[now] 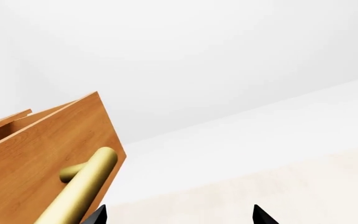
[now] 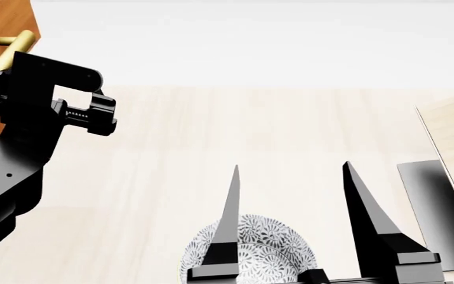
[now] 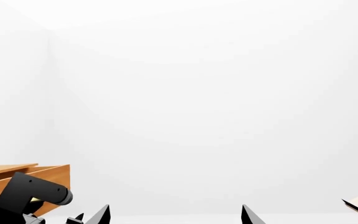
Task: Close the top drawer of the cabinet.
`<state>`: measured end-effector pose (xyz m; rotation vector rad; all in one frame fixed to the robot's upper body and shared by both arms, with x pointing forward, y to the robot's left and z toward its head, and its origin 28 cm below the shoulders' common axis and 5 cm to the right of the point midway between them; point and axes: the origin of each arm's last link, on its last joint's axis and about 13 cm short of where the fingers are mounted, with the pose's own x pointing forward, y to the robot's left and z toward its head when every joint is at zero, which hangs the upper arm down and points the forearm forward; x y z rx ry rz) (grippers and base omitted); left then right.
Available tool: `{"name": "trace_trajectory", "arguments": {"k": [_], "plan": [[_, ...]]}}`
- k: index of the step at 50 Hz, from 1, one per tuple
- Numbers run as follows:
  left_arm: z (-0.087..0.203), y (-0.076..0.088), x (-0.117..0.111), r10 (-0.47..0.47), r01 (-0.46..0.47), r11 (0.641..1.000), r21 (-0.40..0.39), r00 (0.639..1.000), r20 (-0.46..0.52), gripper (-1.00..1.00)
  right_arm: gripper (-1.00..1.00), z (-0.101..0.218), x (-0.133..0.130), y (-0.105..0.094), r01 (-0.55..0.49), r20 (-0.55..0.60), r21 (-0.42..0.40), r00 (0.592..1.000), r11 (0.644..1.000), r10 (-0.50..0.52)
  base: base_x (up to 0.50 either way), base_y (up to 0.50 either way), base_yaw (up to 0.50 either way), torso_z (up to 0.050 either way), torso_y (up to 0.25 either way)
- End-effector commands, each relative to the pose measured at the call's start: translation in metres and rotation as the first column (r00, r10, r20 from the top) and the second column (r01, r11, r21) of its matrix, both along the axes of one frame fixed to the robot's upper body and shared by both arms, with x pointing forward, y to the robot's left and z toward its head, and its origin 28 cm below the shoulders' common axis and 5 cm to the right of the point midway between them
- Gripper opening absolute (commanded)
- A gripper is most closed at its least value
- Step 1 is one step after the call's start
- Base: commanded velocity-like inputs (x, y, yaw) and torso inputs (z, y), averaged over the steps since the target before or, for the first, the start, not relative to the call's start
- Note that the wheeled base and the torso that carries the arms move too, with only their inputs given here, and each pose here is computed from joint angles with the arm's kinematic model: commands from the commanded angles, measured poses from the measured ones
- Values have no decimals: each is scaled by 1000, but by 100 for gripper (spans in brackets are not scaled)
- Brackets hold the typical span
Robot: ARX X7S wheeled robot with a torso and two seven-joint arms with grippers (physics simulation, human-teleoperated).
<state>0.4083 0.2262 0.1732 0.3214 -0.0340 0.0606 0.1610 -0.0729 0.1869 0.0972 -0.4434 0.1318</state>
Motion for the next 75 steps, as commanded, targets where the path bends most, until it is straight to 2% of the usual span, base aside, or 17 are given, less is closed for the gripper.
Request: {"name": "trace_trajectory", "arguments": {"k": [1, 32, 44, 45, 59, 62, 75], "plan": [[4, 23, -5, 77, -77, 997, 4, 997, 19, 100, 100, 2, -1, 1, -5, 3, -3, 1000, 1000, 5, 0, 0, 0, 0, 0], [11, 68, -25, 206, -207, 978, 38, 978, 24, 100, 100, 4, -3, 0, -3, 12, -4, 1000, 1000, 3, 0, 0, 0, 0, 1], [5, 81, -28, 254, -254, 966, 44, 967, 4, 100, 100, 2, -2, 0, -6, 8, -6, 1000, 1000, 6, 0, 0, 0, 0, 0], [3, 82, -28, 264, -264, 964, 19, 965, -6, 100, 100, 2, -2, 0, -6, 9, -6, 1000, 1000, 6, 0, 0, 0, 0, 0], [0, 94, -34, 309, -308, 951, 23, 951, -30, 100, 100, 3, -3, 0, -7, 7, -7, 1000, 1000, 7, 0, 0, 0, 0, 0], [-1, 96, -33, 312, -311, 949, 46, 950, -31, 100, 100, 3, -2, 0, -7, 6, -8, 1000, 1000, 7, 0, 0, 0, 0, 0], [11, 111, -37, 362, -360, 931, 57, 932, -36, 100, 100, 2, -2, 0, -11, 4, -9, 1000, 1000, 11, 0, 0, 0, 0, 0]]}}
